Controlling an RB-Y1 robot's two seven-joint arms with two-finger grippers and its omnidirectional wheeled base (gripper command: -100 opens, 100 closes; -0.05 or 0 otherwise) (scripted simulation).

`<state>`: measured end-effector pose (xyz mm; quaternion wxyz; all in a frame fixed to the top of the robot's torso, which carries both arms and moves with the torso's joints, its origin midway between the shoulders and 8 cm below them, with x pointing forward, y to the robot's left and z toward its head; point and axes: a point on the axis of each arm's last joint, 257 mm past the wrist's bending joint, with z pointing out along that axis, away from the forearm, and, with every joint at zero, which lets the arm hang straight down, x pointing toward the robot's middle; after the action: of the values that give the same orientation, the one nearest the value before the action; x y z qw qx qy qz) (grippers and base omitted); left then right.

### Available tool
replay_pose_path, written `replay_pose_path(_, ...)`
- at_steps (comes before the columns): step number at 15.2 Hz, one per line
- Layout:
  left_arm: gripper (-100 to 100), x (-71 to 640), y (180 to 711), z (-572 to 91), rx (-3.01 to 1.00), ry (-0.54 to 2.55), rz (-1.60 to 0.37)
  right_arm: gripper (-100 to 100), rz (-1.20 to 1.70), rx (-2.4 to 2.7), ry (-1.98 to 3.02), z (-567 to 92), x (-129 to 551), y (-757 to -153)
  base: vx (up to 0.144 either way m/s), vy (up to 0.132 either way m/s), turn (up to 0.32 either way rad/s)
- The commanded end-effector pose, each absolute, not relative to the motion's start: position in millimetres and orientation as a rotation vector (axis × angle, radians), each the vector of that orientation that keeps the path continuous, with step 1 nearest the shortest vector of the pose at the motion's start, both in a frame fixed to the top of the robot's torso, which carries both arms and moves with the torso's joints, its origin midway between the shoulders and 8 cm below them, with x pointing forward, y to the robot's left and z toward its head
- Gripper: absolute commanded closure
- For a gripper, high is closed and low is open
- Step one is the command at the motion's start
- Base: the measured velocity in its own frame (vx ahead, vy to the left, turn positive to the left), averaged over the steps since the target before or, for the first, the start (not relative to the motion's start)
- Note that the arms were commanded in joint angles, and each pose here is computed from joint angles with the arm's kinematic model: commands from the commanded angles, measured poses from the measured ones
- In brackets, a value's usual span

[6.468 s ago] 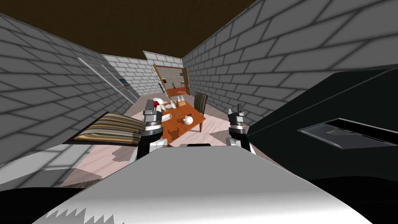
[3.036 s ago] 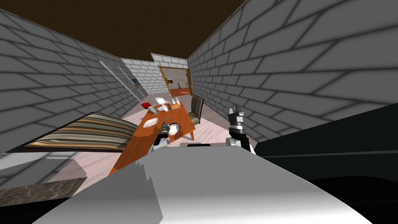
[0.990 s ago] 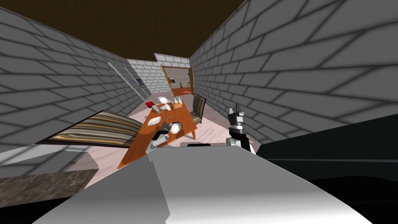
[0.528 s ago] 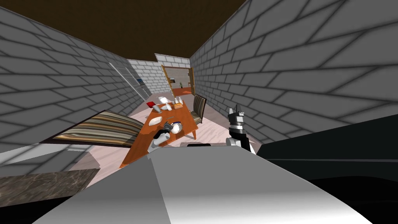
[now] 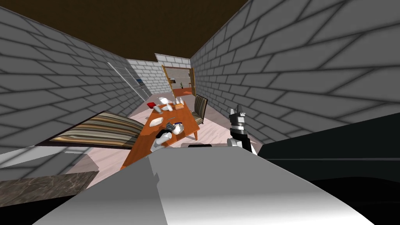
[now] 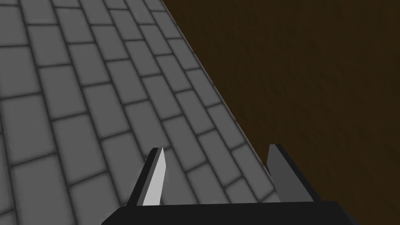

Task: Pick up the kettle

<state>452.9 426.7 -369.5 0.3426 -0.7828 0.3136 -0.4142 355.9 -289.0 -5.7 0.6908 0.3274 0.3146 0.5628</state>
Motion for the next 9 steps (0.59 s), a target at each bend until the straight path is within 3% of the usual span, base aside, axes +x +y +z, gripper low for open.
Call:
replay_pose_path(1,-100,459,431,-371,-2.034,0.807,-1.073,0,1.258,0.732,0.703,-6,356,-289,0.000,0.000,-0.046)
replay_pose_path(4,-100,459,432,-371,-2.034,0.805,-1.073,0,1.258,0.732,0.703,-6,356,-289,0.000,0.000,-0.031)
replay_pose_path(5,100,456,428,-370,-2.034,0.811,-1.076,0,1.258,0.732,0.703,-6,356,-289,0.001,0.001,0.049)
replay_pose_path(9,100,452,424,-368,-2.033,0.815,-1.079,0,1.258,0.732,0.703,-6,356,-289,0.000,-0.003,0.056)
